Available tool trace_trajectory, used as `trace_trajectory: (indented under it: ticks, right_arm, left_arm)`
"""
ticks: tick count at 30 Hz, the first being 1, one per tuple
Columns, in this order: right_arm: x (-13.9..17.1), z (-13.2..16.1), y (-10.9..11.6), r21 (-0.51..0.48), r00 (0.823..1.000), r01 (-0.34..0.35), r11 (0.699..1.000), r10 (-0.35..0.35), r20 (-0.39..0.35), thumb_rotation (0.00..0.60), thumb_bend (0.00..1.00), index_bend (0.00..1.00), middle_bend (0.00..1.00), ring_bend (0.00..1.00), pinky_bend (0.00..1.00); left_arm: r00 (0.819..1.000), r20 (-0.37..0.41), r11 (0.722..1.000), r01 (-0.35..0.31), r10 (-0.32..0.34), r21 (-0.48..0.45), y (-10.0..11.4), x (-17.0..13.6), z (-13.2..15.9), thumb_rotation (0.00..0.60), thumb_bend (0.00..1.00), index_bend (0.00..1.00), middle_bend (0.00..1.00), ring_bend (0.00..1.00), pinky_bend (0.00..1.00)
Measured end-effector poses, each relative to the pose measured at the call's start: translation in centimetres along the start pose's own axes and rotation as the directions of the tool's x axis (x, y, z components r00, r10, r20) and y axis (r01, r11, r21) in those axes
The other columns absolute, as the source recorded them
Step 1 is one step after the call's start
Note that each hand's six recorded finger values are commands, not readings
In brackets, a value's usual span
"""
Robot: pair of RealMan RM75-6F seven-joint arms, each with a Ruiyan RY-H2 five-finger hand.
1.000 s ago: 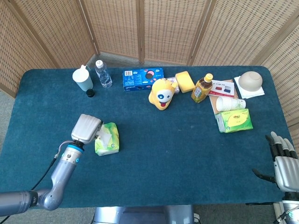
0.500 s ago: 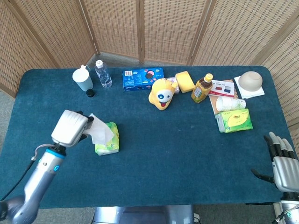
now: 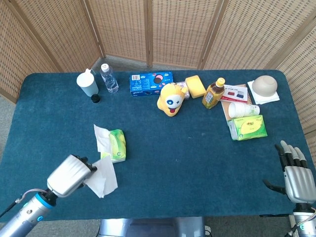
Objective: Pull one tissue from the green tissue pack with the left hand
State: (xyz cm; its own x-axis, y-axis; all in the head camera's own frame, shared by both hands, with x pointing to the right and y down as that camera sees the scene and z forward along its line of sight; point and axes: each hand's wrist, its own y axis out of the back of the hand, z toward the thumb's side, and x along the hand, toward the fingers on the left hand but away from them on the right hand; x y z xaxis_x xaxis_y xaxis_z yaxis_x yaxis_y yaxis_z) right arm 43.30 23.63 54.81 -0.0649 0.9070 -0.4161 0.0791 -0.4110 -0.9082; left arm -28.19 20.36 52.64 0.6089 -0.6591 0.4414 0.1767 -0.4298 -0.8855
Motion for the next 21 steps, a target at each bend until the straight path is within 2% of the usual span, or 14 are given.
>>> trace_trajectory:
  ticks: [7, 8, 10, 12, 13, 14, 17, 19, 21]
  right_arm:
    - [0.0, -0.1, 0.0, -0.001, 1.0, 0.0, 1.0, 0.0, 0.004, 0.547, 0.0, 0.0, 0.0, 0.0, 0.0]
    - [-0.1, -0.1, 0.0, -0.001, 1.0, 0.0, 1.0, 0.0, 0.004, 0.548, 0.0, 0.0, 0.0, 0.0, 0.0]
    - [-0.1, -0.1, 0.0, -0.001, 1.0, -0.002, 1.0, 0.002, 0.005, 0.549, 0.0, 0.0, 0.0, 0.0, 0.0]
    - [-0.1, -0.1, -0.1, 0.001, 1.0, -0.005, 1.0, 0.005, 0.005, 0.548, 0.0, 0.0, 0.0, 0.0, 0.0]
    - [-0.1, -0.1, -0.1, 0.002, 1.0, -0.006, 1.0, 0.006, 0.005, 0.548, 0.0, 0.0, 0.0, 0.0, 0.0]
    - [-0.1, -0.1, -0.2, 0.003, 1.0, -0.008, 1.0, 0.008, 0.005, 0.548, 0.0, 0.0, 0.0, 0.0, 0.0]
    - [0.0, 0.0, -0.3, 0.004, 1.0, -0.011, 1.0, 0.011, 0.004, 0.549, 0.0, 0.0, 0.0, 0.0, 0.0]
    - [0.0, 0.1, -0.3, 0.0, 1.0, -0.015, 1.0, 0.015, 0.004, 0.549, 0.0, 0.0, 0.0, 0.0, 0.0]
    - [0.0, 0.0, -0.3, -0.004, 1.0, -0.02, 1.0, 0.02, 0.008, 0.549, 0.0, 0.0, 0.0, 0.0, 0.0]
  left_arm:
    - [0.994, 0.015, 0.993, 0.112, -0.112, 0.023, -5.2, -0.7, -0.5, 0.6, 0.43, 0.75, 0.79, 0.64, 0.8]
    - [0.992, 0.012, 0.991, 0.128, -0.128, 0.029, -5.8, -0.9, -0.7, 0.6, 0.43, 0.73, 0.75, 0.6, 0.77]
    - [0.984, 0.004, 0.983, 0.177, -0.177, 0.039, -7.0, -1.4, -1.2, 0.6, 0.43, 0.64, 0.57, 0.44, 0.63]
    - [0.971, -0.005, 0.97, 0.239, -0.239, 0.045, -8.0, -2.0, -1.6, 0.6, 0.42, 0.38, 0.2, 0.13, 0.37]
    - [0.957, -0.014, 0.956, 0.289, -0.288, 0.048, -8.7, -2.4, -1.9, 0.6, 0.41, 0.28, 0.07, 0.04, 0.26]
    - [0.945, -0.023, 0.944, 0.327, -0.326, 0.05, -9.2, -2.8, -2.2, 0.6, 0.4, 0.23, 0.01, 0.0, 0.2]
    - [0.904, -0.073, 0.905, 0.424, -0.42, 0.044, -10.0, -3.9, -3.4, 0.6, 0.36, 0.21, 0.0, 0.0, 0.13]
    - [0.892, -0.117, 0.896, 0.443, -0.436, 0.038, -9.5, -4.5, -4.2, 0.6, 0.33, 0.17, 0.0, 0.0, 0.12]
    - [0.896, -0.143, 0.903, 0.429, -0.42, 0.035, -8.9, -4.7, -4.7, 0.6, 0.23, 0.09, 0.0, 0.0, 0.12]
